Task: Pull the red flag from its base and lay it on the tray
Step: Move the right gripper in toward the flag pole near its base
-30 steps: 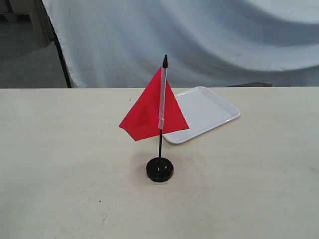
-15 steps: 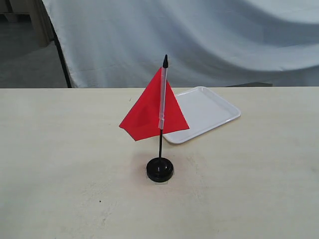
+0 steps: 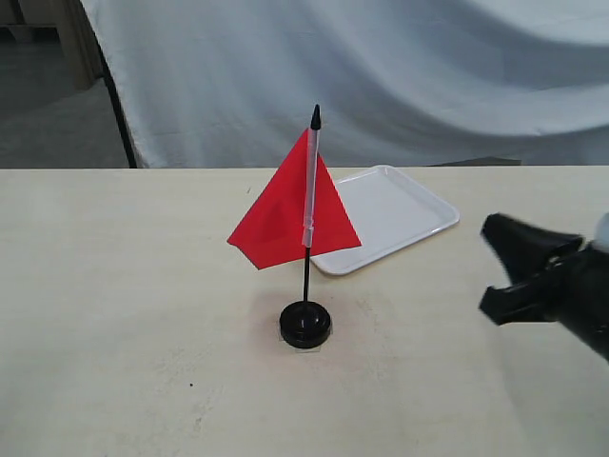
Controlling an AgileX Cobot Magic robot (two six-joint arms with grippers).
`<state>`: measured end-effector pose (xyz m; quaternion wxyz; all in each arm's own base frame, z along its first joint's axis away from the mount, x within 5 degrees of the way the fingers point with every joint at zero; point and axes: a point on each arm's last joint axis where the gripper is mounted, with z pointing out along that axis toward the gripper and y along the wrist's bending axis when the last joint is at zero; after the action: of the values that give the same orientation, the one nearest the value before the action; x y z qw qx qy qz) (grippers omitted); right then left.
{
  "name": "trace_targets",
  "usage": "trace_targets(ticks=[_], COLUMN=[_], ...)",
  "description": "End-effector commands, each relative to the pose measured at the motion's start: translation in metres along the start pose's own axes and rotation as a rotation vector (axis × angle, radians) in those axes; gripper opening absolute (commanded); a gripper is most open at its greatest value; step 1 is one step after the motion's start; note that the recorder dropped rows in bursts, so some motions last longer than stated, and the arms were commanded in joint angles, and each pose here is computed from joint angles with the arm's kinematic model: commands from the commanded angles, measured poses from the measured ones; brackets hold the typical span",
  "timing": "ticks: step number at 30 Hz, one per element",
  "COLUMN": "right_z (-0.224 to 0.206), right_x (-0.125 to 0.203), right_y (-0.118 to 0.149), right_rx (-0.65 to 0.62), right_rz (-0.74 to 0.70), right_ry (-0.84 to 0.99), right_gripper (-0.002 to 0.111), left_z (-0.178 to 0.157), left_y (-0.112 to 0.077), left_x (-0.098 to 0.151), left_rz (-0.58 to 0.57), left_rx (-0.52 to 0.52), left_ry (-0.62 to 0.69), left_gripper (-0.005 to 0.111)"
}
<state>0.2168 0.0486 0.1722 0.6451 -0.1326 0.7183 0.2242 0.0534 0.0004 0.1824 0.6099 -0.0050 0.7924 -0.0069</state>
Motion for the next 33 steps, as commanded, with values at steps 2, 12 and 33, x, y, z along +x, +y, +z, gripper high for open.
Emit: trace_targets(ticks=[2,12,33], right_z=[0.056,0.066,0.132], right_x=[0.054,0.056,0.074], right_y=[0.01,0.029,0.046], right_rx=[-0.248,-0.291,-0.378], right_rz=[-0.023,-0.098,-0.148], right_ry=[0.181,0.165,0.153], right_gripper=[-0.001,0.028,0.104], left_z=[0.0,0.0,0.0], left_y=[0.0,0.0,0.0], left_x=[0.0,0.0,0.0], left_rz=[-0.008,-0.008,-0.008], left_rx=[0.0,0.0,0.0], left_ry=[-0.003,-0.003,-0.003], left_gripper=[0.001,0.001,0.001])
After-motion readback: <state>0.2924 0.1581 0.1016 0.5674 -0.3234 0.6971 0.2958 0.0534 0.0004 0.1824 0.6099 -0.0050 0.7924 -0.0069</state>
